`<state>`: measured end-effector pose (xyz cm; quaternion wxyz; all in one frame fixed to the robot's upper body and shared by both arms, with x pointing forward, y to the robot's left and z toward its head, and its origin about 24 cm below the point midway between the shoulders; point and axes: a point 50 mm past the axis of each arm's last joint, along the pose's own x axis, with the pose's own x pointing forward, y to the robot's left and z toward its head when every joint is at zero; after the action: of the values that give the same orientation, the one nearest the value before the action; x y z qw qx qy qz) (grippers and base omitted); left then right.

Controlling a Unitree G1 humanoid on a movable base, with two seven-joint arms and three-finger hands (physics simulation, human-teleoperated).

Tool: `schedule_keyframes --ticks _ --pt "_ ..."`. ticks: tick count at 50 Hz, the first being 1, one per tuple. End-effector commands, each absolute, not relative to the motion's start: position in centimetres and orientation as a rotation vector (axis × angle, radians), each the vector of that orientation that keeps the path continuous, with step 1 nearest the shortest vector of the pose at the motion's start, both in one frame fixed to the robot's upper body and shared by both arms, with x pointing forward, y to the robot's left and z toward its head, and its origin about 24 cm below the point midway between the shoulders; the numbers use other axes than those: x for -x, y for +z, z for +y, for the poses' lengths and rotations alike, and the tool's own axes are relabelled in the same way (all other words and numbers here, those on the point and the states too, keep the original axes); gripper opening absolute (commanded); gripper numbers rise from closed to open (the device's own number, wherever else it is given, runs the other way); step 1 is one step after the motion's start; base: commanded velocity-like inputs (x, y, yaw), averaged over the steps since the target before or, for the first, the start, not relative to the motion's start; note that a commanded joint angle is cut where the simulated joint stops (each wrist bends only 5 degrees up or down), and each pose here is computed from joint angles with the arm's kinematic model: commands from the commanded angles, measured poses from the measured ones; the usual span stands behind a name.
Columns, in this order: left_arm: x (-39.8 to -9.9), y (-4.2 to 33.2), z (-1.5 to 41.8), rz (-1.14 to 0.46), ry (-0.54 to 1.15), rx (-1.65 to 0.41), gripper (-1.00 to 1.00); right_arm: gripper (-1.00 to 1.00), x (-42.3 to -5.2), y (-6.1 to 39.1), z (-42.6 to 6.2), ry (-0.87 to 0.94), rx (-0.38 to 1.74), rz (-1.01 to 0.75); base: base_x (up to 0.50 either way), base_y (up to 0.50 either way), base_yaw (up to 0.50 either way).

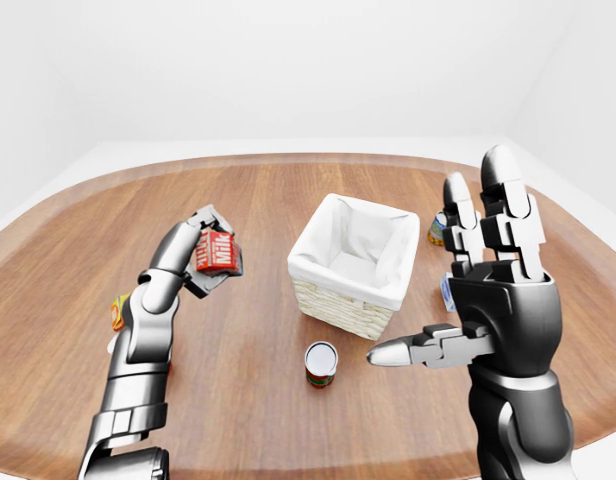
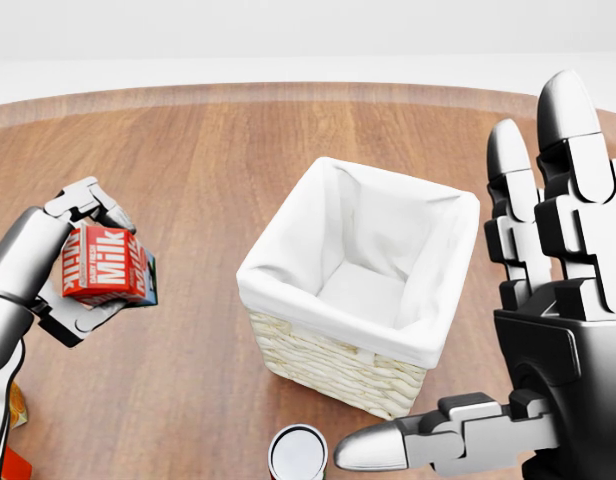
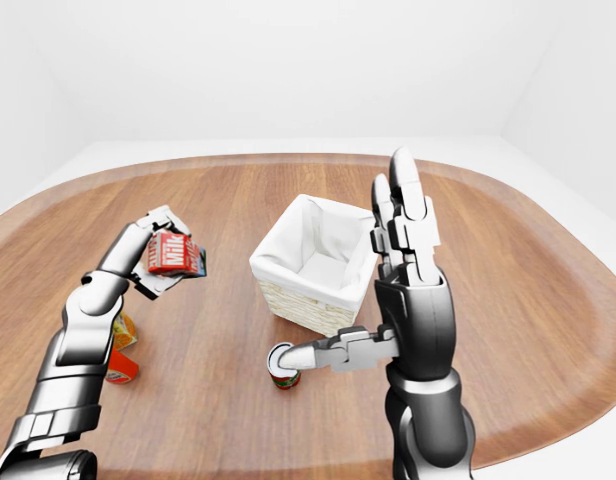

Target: Pick the milk and place it in the basket.

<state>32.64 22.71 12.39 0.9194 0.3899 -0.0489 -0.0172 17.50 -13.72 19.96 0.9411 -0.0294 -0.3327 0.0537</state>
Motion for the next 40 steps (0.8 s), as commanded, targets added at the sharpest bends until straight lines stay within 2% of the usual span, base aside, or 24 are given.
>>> schedule_keyframes --ticks 1,20,28,40 --pt "-32.6 16.1 22.5 -0.193 0.003 -0.839 -1.00 1.00 -17.5 19.8 -13.6 0.115 0.061 -0.670 0.00 0.00 0.00" --pt "-32.6 20.6 21.3 -0.295 -0.005 -0.895 -1.00 1.00 -17.7 19.6 -13.7 0.111 0.061 -0.662 0.00 0.00 0.00" --pt "-32.2 24.3 20.2 -0.404 -0.026 -0.956 -1.00 1.00 -17.5 19.9 -13.7 0.110 0.062 -0.677 0.00 0.00 0.00" --pt "-32.3 26.0 18.2 -0.466 -0.066 -1.002 -1.00 1.00 -17.5 20.0 -13.7 0.113 0.065 -0.683 0.00 0.00 0.00"
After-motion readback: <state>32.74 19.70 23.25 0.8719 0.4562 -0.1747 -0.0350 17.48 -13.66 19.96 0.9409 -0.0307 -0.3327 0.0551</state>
